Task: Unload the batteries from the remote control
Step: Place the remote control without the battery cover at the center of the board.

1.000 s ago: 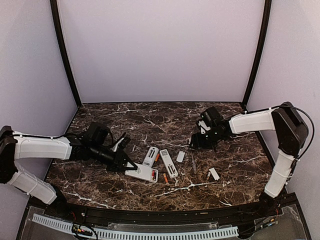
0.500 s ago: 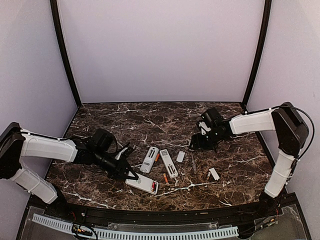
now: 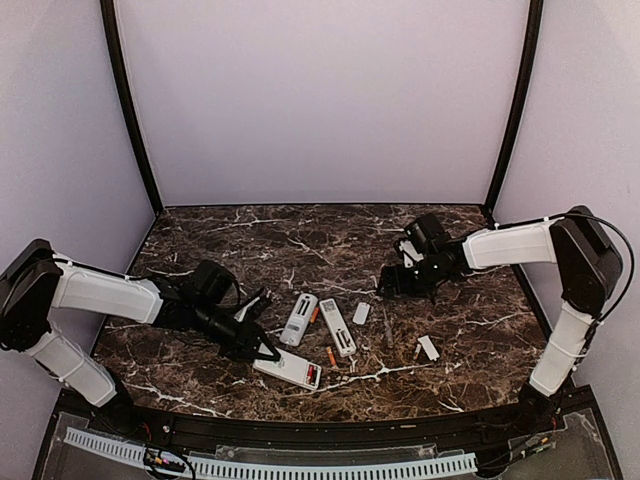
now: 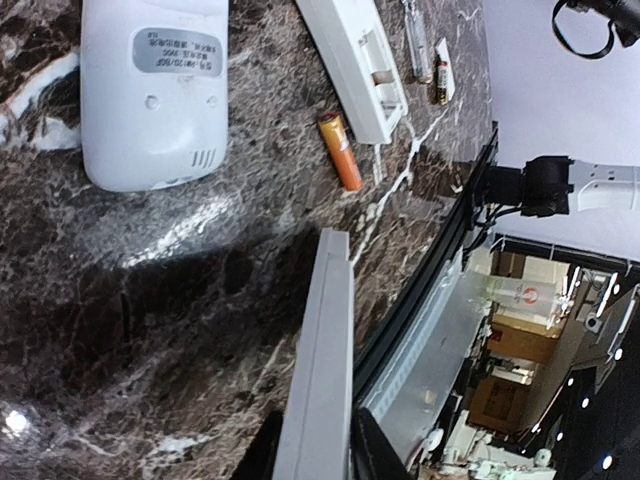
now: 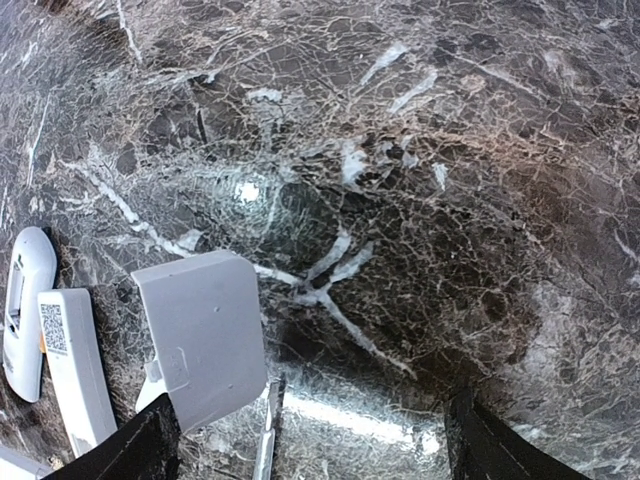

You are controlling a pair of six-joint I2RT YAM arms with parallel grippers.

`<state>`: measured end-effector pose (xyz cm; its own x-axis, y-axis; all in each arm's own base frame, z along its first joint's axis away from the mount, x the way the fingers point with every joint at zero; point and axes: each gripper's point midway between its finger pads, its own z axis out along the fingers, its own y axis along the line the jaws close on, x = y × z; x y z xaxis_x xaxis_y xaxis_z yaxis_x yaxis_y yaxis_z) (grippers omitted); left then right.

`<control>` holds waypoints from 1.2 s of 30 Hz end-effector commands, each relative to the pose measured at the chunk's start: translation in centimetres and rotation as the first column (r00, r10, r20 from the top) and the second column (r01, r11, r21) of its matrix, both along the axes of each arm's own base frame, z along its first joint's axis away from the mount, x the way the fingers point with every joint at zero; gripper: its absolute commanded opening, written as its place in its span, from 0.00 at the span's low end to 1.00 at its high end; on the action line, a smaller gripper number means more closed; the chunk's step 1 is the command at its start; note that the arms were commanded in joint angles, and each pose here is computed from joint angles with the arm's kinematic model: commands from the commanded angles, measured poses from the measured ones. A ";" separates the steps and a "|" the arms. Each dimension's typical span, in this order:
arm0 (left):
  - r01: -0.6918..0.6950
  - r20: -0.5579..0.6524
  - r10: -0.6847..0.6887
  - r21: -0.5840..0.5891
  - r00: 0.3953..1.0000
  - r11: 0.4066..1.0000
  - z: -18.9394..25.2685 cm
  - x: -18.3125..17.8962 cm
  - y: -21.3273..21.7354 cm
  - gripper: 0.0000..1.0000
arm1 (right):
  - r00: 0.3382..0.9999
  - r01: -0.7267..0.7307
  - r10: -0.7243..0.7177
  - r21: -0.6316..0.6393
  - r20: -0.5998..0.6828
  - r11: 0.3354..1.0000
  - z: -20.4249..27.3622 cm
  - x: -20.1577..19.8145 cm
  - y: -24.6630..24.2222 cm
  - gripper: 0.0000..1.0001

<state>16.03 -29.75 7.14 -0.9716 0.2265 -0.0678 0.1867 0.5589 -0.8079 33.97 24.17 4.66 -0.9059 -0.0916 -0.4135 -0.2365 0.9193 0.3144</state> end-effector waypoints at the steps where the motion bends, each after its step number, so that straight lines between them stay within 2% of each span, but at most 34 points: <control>1: -0.023 0.016 0.021 0.103 1.000 0.994 -1.9 0.3 1.1 0.31 | 1.000 -0.007 0.006 0.033 0.021 0.999 0.9 0.0 0.2 0.90; 7: -0.038 0.032 0.034 0.147 0.999 0.988 -2.3 0.5 1.7 0.54 | 1.000 -0.020 0.019 0.073 0.021 0.997 1.5 -0.2 0.6 0.98; 14: -0.089 0.099 0.070 0.200 0.993 0.976 -1.7 1.4 2.8 0.76 | 0.999 -0.041 0.038 0.113 0.032 0.993 2.5 -0.7 0.8 0.99; 24: -0.208 0.284 0.135 0.248 0.949 0.946 2.4 4.6 4.6 0.86 | 0.995 0.010 -0.016 0.063 0.100 0.998 4.8 -0.1 -2.2 0.95; 30: -0.277 0.424 0.172 0.198 0.889 0.940 8.5 8.5 6.5 0.89 | 0.989 0.088 -0.088 0.000 0.117 0.996 5.4 1.1 -7.0 0.90; 36: -0.369 0.506 0.261 0.125 0.822 0.921 13.2 13.2 10.1 0.91 | 0.978 0.163 -0.157 -0.028 0.135 0.986 6.2 1.7 -11.2 0.88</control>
<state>28.02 -22.35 18.82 -0.8732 -0.0292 -0.4864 0.2884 0.7736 -0.5642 36.14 15.40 10.54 -0.8499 0.0382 -0.5255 -0.1427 0.9434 0.2993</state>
